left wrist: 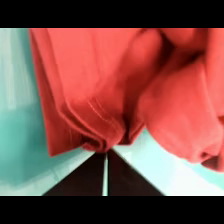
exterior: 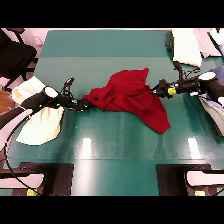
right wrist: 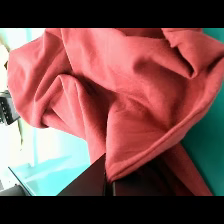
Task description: Fold the shirts.
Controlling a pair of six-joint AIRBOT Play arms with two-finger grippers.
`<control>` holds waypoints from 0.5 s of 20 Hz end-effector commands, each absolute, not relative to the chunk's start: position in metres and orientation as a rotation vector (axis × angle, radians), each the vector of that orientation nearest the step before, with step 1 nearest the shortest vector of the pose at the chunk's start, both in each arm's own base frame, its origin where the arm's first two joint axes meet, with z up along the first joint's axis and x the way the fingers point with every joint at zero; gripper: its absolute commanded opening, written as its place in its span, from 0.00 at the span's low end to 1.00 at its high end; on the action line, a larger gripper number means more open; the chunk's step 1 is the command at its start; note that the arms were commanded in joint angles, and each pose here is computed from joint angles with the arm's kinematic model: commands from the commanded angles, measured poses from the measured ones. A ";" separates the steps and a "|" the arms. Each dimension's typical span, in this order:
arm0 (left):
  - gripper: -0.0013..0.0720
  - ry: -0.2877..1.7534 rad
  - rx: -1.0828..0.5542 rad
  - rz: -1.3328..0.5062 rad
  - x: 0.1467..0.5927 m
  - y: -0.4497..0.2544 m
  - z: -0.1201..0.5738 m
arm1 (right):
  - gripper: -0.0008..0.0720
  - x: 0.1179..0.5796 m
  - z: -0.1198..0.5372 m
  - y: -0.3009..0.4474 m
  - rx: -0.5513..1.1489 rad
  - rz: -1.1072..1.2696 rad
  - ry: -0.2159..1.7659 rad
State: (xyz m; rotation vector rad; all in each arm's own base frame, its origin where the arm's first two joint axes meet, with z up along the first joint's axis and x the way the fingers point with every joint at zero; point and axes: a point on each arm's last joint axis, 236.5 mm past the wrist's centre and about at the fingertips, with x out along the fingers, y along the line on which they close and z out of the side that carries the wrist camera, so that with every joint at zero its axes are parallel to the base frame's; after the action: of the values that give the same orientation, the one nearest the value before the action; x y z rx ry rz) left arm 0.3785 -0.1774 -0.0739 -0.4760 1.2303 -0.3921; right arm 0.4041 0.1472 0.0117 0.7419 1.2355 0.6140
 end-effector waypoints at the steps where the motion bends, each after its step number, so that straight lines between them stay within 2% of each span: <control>1: 0.05 1.181 -0.503 -0.400 0.385 -0.180 -0.056 | 0.03 0.404 0.012 0.147 0.742 0.616 1.237; 6: 0.05 0.914 -0.480 -0.356 0.408 -0.161 0.030 | 0.03 0.404 0.012 0.146 0.742 0.613 1.235; 8: 0.05 0.911 -0.437 -0.325 0.407 -0.152 0.030 | 0.03 0.404 0.012 0.145 0.738 0.616 1.233; 10: 0.05 1.020 -0.410 -0.329 0.391 -0.152 0.007 | 0.03 0.404 0.012 0.146 0.738 0.616 1.233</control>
State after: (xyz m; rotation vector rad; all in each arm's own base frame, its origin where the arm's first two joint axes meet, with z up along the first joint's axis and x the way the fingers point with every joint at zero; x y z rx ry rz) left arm 0.4010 -0.1595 0.0125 -0.4492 0.9750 -0.3498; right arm 0.4040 0.1453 0.0116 0.7406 1.2352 0.6139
